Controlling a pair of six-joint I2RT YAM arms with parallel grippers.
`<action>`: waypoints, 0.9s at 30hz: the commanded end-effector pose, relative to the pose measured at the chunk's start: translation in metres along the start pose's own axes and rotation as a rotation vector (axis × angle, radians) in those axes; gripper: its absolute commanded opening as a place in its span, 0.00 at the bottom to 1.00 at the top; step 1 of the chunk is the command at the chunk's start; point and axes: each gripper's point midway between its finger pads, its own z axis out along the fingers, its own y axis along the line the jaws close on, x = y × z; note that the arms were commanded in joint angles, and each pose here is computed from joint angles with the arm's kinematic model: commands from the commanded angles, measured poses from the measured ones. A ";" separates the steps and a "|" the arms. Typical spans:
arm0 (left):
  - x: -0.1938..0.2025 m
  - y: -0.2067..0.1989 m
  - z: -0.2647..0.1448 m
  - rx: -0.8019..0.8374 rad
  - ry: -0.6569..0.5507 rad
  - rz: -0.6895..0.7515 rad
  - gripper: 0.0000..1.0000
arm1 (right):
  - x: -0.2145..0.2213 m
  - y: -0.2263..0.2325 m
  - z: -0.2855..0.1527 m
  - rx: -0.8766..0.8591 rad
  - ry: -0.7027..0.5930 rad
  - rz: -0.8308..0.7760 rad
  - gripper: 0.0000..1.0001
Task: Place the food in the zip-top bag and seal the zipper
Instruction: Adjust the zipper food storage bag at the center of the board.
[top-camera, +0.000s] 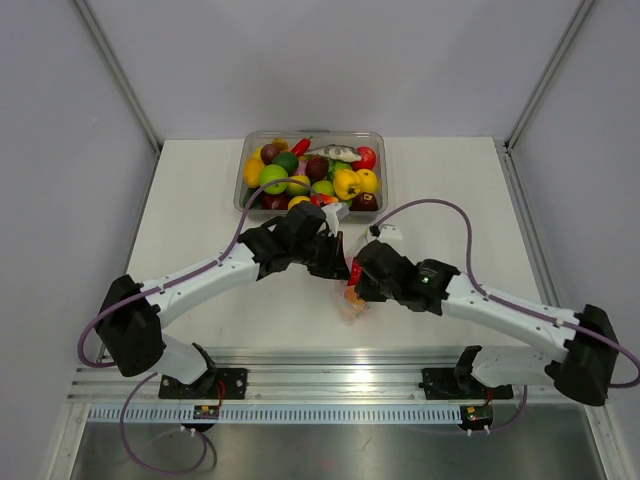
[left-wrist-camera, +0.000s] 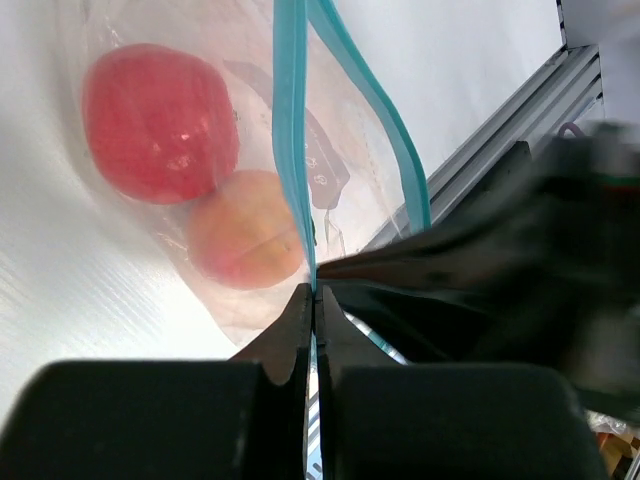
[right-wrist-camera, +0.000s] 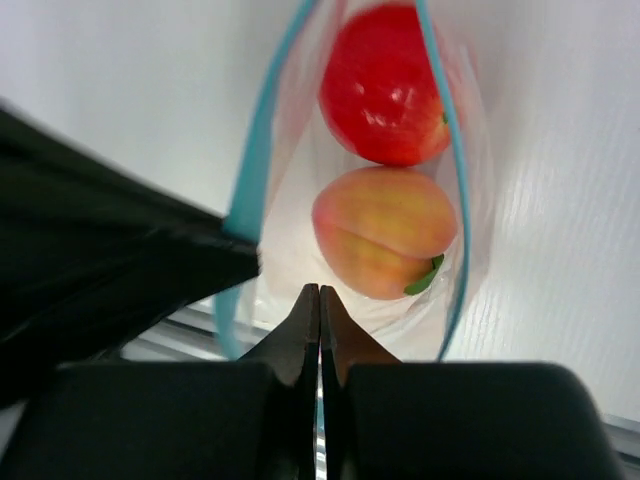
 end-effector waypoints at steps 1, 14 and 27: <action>-0.008 -0.007 0.000 0.038 -0.023 0.014 0.00 | -0.053 0.013 -0.061 -0.105 -0.209 0.051 0.00; -0.007 -0.009 0.005 0.057 -0.009 0.011 0.00 | -0.041 -0.044 -0.051 0.117 -0.187 0.051 0.68; -0.003 0.003 -0.006 0.024 0.040 0.123 0.00 | -0.058 -0.051 -0.060 0.121 -0.266 0.123 0.00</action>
